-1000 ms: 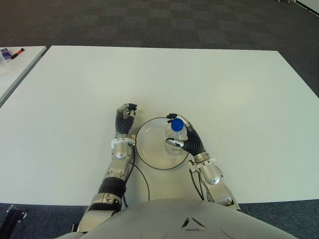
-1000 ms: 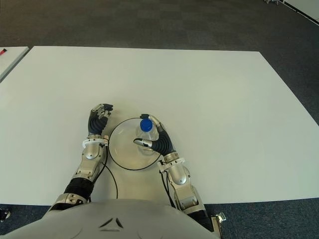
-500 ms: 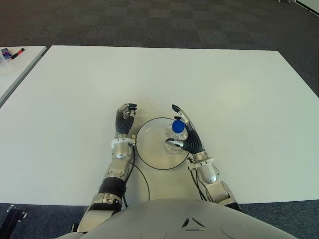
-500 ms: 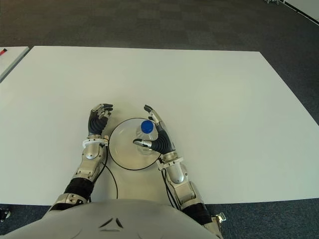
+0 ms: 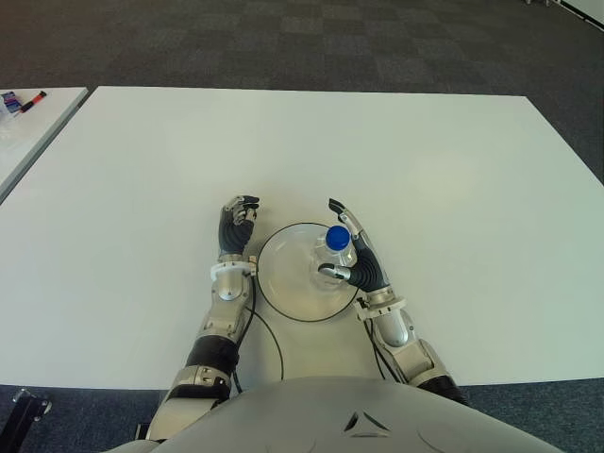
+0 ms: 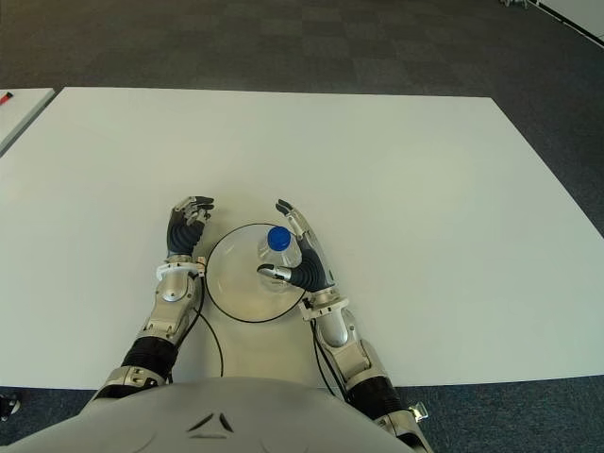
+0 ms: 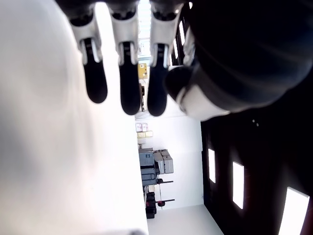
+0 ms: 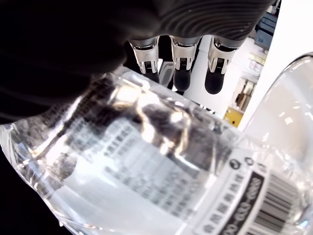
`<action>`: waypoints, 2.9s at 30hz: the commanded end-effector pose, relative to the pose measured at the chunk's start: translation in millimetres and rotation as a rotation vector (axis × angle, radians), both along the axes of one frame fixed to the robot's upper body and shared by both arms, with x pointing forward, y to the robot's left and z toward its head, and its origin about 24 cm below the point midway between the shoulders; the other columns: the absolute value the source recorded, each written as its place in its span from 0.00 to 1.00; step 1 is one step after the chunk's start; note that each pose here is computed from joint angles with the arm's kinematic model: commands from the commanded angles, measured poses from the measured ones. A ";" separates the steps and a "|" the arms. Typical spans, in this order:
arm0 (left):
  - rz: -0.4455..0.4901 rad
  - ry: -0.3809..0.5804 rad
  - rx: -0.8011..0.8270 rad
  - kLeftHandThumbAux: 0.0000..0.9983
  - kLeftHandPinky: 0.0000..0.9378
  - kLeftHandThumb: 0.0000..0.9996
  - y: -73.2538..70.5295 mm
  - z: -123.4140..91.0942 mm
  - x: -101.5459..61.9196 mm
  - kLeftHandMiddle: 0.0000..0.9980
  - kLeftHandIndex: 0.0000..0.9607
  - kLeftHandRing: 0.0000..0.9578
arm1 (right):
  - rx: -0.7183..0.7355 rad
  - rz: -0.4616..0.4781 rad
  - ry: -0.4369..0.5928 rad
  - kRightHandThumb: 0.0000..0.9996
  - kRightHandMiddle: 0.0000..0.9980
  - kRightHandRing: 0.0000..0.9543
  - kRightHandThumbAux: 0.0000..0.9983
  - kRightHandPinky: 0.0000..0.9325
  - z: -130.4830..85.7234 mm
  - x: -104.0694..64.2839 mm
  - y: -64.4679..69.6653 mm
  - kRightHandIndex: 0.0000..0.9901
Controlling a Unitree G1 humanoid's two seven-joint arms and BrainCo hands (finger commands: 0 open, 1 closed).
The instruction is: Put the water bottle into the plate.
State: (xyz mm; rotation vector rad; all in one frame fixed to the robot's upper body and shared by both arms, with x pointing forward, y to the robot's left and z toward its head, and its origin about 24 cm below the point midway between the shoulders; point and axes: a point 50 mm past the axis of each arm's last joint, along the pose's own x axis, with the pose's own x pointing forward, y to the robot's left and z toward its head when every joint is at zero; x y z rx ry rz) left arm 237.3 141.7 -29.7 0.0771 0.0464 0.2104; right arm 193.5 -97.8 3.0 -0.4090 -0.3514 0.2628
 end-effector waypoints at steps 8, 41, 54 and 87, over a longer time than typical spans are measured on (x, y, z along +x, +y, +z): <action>-0.005 0.010 -0.004 0.71 0.38 0.72 -1.0 -1.6 0.4 0.36 0.43 0.38 | 0.010 0.015 -0.012 0.44 0.00 0.00 0.32 0.00 -3.4 3.1 -2.3 0.00; -0.005 0.006 0.001 0.71 0.38 0.72 -0.2 -1.4 1.0 0.37 0.43 0.38 | -0.042 -0.036 -0.035 0.38 0.00 0.00 0.32 0.00 -3.9 7.1 -11.5 0.00; -0.008 0.005 0.015 0.71 0.41 0.72 0.0 -1.1 0.8 0.36 0.43 0.38 | -0.027 -0.062 -0.092 0.41 0.00 0.00 0.32 0.00 6.0 10.3 -26.9 0.00; 0.000 0.000 0.021 0.71 0.40 0.72 2.4 -0.8 0.8 0.36 0.43 0.38 | 0.000 -0.110 -0.057 0.32 0.00 0.00 0.17 0.00 29.4 6.6 -65.6 0.00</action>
